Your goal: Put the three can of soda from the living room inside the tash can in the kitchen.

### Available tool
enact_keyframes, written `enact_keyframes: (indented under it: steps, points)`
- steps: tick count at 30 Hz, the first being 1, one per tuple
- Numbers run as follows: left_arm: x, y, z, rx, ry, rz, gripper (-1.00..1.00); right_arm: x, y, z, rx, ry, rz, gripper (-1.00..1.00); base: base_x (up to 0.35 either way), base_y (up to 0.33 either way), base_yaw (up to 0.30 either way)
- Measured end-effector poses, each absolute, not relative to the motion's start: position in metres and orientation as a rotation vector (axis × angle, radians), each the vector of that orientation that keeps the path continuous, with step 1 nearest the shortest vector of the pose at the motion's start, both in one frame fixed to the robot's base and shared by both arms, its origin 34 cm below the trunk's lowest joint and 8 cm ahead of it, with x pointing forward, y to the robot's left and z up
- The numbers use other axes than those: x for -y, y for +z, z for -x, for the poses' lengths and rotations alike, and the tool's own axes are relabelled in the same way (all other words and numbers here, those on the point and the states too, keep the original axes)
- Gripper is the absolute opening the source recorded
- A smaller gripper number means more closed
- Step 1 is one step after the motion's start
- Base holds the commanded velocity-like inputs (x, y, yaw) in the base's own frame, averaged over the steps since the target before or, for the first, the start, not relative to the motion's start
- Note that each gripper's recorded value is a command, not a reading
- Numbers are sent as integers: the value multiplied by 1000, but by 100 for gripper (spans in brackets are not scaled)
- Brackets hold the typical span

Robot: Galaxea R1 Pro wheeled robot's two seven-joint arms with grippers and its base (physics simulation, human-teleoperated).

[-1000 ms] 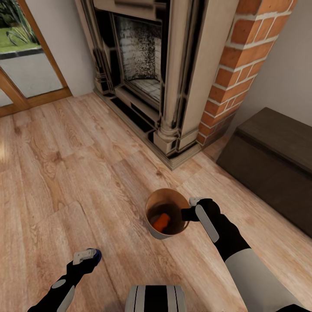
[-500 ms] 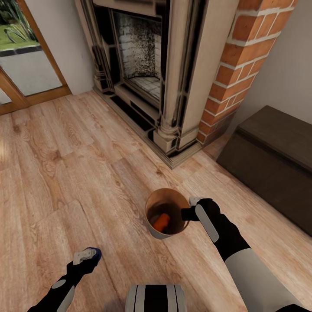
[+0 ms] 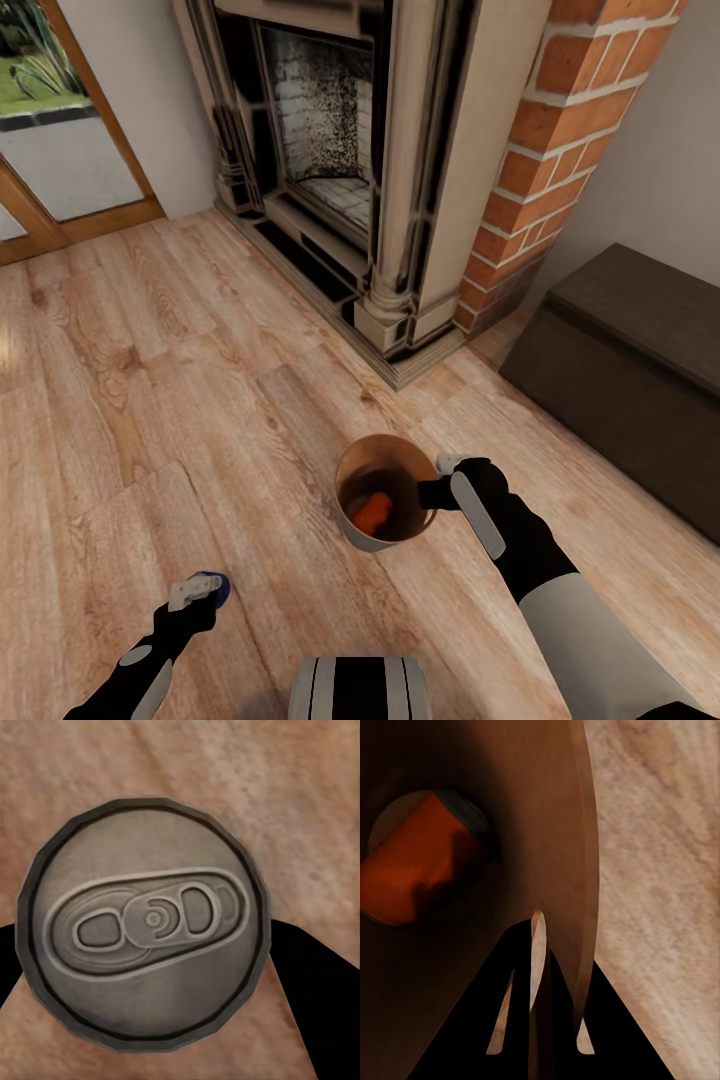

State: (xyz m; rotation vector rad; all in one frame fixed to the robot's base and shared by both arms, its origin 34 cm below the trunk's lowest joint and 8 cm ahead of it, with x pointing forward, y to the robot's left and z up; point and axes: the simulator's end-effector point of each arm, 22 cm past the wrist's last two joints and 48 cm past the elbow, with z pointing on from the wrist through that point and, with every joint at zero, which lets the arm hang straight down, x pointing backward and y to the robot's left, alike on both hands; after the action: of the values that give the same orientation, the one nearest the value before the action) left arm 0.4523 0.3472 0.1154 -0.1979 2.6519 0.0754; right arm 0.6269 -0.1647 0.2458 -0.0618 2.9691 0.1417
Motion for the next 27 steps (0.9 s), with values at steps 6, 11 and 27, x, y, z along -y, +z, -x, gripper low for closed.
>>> enact_keyframes:
  steps: [6, 11, 27]
  points:
    - [-347, 115, -452, -2651, 74, 197, -100, 165, 246, -627, -2969, 142, 62, -100, 0, 0, 0]
    - [-347, 121, -459, -2636, 72, 197, -100, 165, 253, -630, -2956, 138, 62, -100, 0, 0, 0]
    - [-347, 149, -483, -2572, 65, 195, -100, 164, 292, -645, -2891, 139, 64, -100, 0, 0, 0]
